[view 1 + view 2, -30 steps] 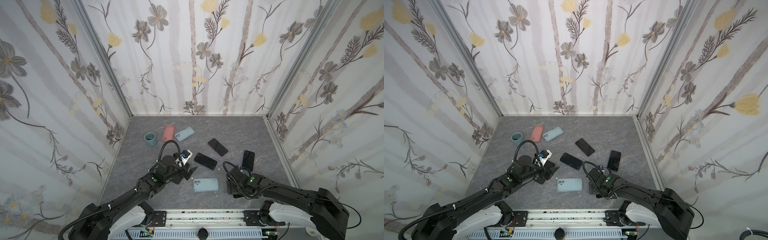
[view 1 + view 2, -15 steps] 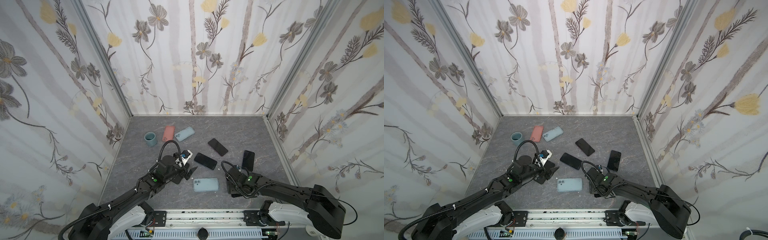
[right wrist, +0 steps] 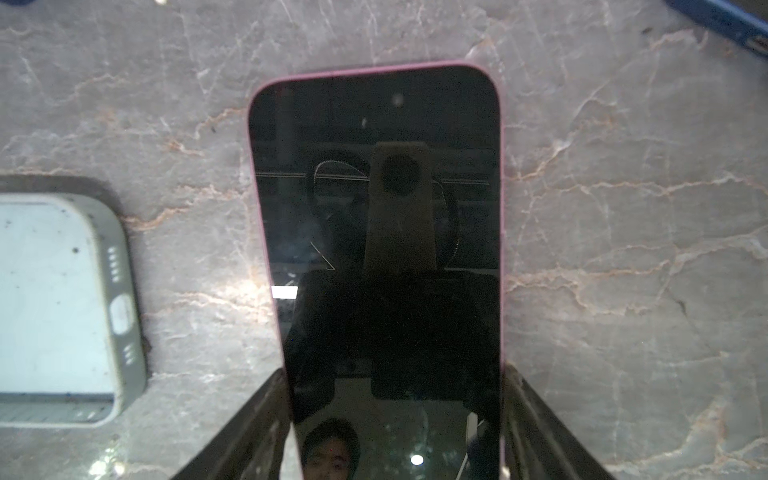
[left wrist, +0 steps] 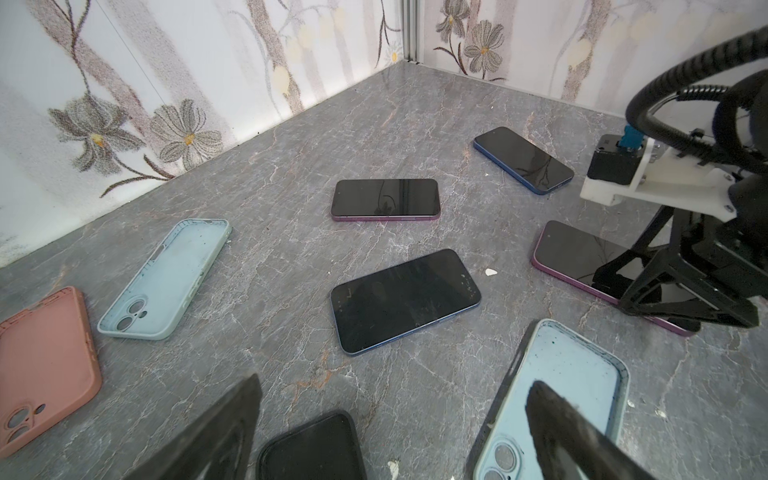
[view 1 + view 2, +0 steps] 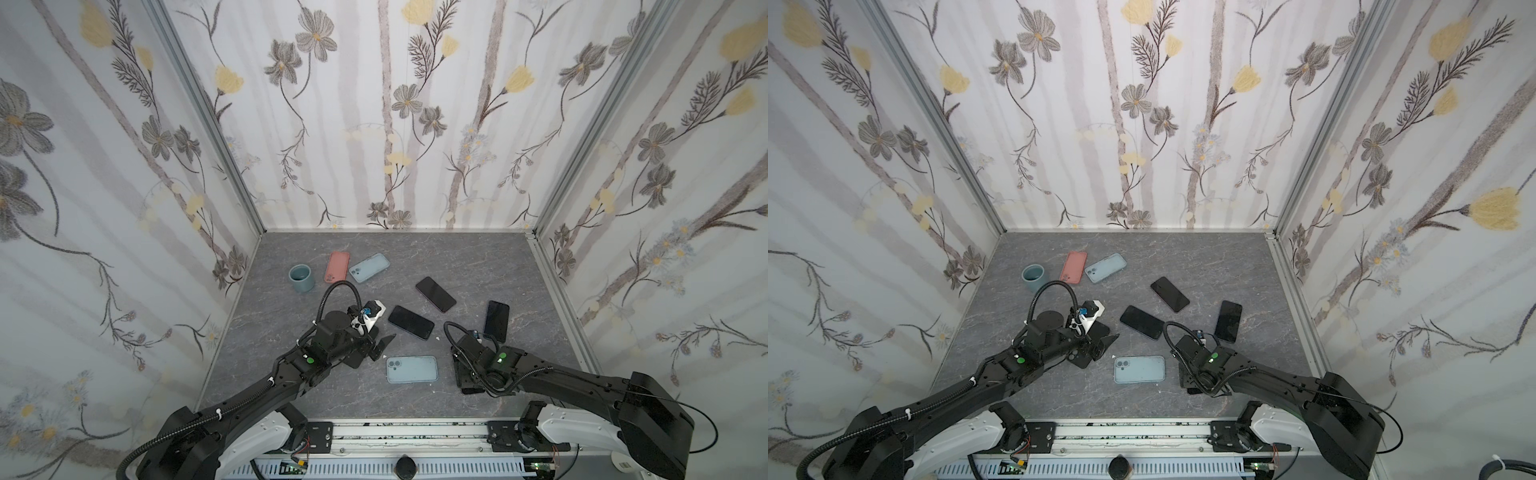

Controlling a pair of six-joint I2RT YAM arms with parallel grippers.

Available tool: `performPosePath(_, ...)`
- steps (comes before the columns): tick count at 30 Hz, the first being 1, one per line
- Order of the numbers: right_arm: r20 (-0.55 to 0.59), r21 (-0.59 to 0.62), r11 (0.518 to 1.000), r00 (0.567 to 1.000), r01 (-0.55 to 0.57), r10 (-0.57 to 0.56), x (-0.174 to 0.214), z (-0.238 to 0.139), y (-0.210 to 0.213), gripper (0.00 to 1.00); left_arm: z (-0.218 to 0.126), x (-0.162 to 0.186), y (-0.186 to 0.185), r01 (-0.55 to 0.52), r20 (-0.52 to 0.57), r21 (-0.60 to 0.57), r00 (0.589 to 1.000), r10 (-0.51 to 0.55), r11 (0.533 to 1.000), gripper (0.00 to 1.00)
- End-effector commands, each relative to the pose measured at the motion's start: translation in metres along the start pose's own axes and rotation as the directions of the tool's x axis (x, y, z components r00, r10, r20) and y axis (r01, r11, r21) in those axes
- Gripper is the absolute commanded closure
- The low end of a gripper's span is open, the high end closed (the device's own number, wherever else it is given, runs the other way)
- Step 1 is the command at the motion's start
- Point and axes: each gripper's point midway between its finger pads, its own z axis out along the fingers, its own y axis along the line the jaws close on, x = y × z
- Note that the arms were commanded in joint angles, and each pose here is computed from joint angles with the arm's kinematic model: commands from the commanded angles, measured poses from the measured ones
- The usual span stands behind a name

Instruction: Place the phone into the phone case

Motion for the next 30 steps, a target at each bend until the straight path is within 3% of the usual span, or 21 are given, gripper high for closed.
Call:
performPosePath(1,0.011,0.003,1.0,1.0,-0.011,0.011,0.0,-0.002,-0.002,0.39,0.001,-0.009,-0.001,-0.003,0.028,0.01,1.0,0.003,1.0,0.0)
performPosePath(22,0.164,-0.008,0.999,0.985,-0.05,0.051,-0.025,-0.028,-0.009,0.42,0.025,-0.017,0.015,0.19,-0.107,-0.052,0.975,-0.194,0.98,0.0)
performPosePath(30,0.247,-0.049,0.998,0.968,-0.034,0.045,-0.049,-0.049,0.003,0.41,0.036,-0.05,0.018,0.322,-0.144,-0.061,0.934,-0.328,0.945,0.0)
